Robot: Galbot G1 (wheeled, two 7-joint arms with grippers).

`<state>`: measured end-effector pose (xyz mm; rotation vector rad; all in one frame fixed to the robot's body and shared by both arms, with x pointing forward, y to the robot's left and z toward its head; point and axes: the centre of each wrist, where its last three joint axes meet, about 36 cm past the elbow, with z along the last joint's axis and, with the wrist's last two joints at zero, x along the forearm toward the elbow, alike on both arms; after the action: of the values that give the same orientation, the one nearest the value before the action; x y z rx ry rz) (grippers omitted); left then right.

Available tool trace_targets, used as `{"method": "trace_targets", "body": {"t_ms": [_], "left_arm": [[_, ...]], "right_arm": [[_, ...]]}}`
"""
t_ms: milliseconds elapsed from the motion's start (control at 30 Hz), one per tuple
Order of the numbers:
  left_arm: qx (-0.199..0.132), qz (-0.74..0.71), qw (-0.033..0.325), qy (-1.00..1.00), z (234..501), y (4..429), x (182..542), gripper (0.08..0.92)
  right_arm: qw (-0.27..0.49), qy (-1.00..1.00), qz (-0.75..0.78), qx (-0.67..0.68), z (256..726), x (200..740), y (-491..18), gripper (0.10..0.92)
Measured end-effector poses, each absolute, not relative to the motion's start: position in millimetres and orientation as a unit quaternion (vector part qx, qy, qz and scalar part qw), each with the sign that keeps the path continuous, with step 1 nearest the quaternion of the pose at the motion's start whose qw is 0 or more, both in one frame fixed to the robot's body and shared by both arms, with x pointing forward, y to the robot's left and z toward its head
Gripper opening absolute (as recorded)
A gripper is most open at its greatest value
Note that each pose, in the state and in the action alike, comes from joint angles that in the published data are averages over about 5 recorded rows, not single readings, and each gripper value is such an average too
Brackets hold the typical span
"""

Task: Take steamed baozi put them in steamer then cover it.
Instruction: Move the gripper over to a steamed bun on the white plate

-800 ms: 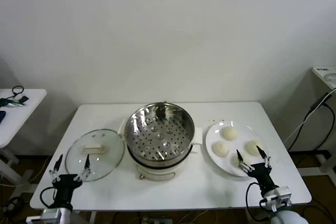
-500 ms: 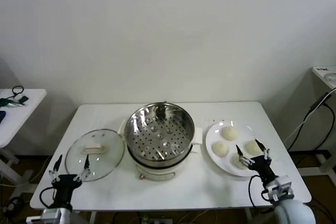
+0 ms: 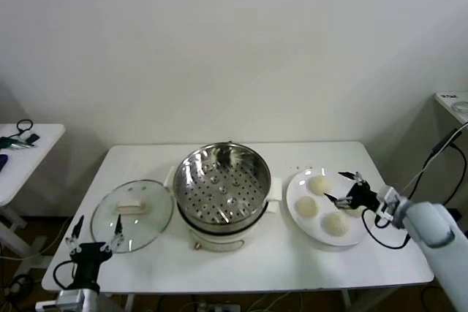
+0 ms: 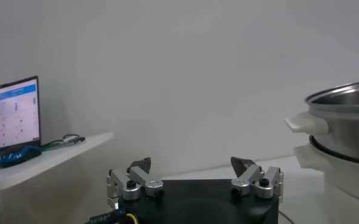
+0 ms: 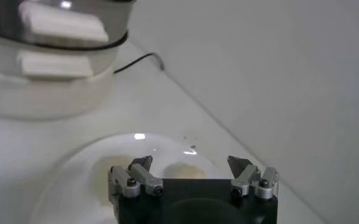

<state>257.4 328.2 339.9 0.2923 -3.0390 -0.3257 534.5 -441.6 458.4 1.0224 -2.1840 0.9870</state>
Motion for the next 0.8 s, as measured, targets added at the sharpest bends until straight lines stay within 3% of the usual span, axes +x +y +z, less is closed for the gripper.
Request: {"method": "trace_targets", "body": {"t_ms": [333, 800], "left_arm": [[0.100, -0.102, 0.037, -0.989, 337, 334, 260, 0.823], [0.116, -0.092, 0.043, -0.988, 337, 334, 266, 0.823]], "right_arm": [[0.349, -0.698, 0.445, 0.439, 487, 611, -435, 0.823], [0.418, -0.594, 0.509, 0.461, 484, 688, -397, 0.823]]}}
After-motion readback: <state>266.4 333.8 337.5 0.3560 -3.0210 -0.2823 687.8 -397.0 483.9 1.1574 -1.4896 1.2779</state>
